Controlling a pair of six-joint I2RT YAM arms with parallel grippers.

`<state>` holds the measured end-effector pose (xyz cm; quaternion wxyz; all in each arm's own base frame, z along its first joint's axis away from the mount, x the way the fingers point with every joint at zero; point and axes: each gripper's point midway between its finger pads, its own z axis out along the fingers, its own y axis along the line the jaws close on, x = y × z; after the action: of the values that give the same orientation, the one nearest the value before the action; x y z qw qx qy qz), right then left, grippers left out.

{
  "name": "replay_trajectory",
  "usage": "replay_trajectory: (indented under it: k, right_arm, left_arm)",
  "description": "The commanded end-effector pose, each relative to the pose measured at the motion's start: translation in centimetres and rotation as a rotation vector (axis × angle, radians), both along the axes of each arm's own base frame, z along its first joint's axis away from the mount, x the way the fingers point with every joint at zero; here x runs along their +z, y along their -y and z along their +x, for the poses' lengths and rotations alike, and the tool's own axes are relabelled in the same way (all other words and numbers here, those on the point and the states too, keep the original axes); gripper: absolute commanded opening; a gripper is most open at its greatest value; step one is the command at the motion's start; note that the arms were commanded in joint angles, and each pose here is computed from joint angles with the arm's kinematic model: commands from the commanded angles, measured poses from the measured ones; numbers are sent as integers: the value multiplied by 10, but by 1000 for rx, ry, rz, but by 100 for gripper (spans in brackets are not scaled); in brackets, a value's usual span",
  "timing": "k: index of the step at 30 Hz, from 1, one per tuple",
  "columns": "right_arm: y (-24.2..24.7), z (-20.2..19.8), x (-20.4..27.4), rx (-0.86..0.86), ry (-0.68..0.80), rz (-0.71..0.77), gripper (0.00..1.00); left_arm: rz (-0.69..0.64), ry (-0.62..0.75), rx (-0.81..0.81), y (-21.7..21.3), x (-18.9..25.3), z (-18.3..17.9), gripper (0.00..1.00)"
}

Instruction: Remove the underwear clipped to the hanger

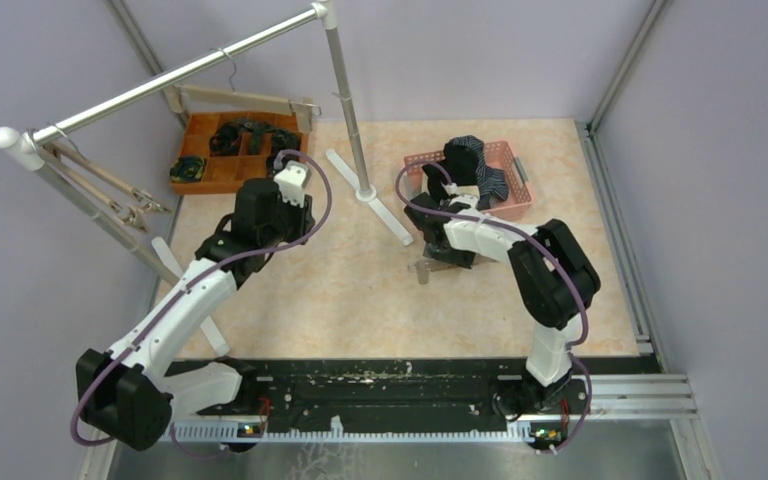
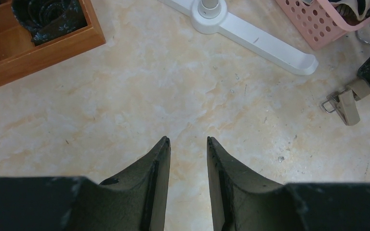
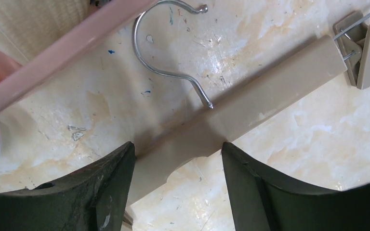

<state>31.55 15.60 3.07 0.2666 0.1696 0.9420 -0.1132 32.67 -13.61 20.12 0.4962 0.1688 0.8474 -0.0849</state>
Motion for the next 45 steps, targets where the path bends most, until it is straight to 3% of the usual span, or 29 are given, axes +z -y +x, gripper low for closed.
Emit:
replay_trajectory:
  k: [1,7,16,25,26,28,31,32,39,45]
  right_arm:
    - [-4,-15,-12,60,-118,-34,66]
    - [7,-57,-32,76,-254,-38,67]
    - [57,-126,-23,-10,-367,-141,68]
    - [63,-138,-31,-59,-373,-140,65]
    - [62,-137,-33,-55,-377,-142,63]
    - [59,-133,-38,-38,-387,-151,49]
    - [60,-133,-47,-10,-415,-174,9]
    - [61,-135,-50,-6,-429,-184,1]
    - [53,-135,-50,37,-421,-178,0]
    - [22,-114,-1,188,-308,-146,0]
  left_arm:
    - [-20,49,-23,5,18,10,39]
    - [-19,46,-12,1,19,12,39]
    - [-29,31,-7,1,15,16,39]
    - [-35,20,-16,5,11,21,39]
    - [-35,21,-14,4,11,21,39]
    - [-31,25,-9,3,13,22,39]
    - [-19,26,1,-1,13,21,39]
    - [-15,29,4,-2,13,21,39]
    - [-3,28,9,-5,11,23,39]
    - [11,22,15,-7,4,25,39]
